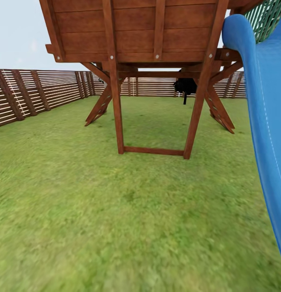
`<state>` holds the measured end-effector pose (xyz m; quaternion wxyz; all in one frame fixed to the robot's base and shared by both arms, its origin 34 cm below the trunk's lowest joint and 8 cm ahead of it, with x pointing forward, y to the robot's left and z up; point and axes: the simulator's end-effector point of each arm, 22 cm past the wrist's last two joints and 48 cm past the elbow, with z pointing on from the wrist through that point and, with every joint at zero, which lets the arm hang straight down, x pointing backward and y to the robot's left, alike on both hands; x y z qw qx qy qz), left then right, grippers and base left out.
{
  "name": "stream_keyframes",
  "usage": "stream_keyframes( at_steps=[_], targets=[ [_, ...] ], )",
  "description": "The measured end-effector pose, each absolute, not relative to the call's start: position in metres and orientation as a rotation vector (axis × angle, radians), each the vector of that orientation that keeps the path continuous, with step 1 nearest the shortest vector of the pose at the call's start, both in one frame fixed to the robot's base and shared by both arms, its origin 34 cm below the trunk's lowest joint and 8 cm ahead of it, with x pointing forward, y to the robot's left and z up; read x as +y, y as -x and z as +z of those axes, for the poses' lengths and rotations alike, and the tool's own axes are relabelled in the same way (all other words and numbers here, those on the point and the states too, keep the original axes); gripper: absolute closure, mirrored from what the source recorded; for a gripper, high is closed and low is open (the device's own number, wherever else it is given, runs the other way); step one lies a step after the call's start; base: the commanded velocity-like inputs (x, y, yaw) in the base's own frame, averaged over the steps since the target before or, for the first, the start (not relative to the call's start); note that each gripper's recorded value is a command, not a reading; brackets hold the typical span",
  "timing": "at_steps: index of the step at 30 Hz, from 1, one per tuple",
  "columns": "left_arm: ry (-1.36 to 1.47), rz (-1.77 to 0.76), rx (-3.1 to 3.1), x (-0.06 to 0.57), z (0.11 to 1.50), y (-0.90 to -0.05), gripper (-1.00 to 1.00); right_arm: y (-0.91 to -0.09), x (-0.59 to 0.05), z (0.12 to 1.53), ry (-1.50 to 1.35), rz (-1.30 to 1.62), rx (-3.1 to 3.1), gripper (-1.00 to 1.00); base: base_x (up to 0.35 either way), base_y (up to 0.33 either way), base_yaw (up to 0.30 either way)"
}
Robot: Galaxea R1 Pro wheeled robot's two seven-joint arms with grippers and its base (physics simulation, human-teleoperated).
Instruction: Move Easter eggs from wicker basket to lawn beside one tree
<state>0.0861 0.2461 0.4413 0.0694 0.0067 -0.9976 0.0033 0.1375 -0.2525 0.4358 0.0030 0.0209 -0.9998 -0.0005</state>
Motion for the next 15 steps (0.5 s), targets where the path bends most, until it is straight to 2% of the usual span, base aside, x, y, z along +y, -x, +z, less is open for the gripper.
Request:
stream_keyframes(
  at_steps=[15],
  targets=[
    [-0.020,0.010,-3.003,0.2461,0.4413,-0.0861,-1.00,-0.1377,-0.2514,0.4358,-0.066,-0.004,-3.135,-1.00,0.323,0.000,0.000]
  ],
)
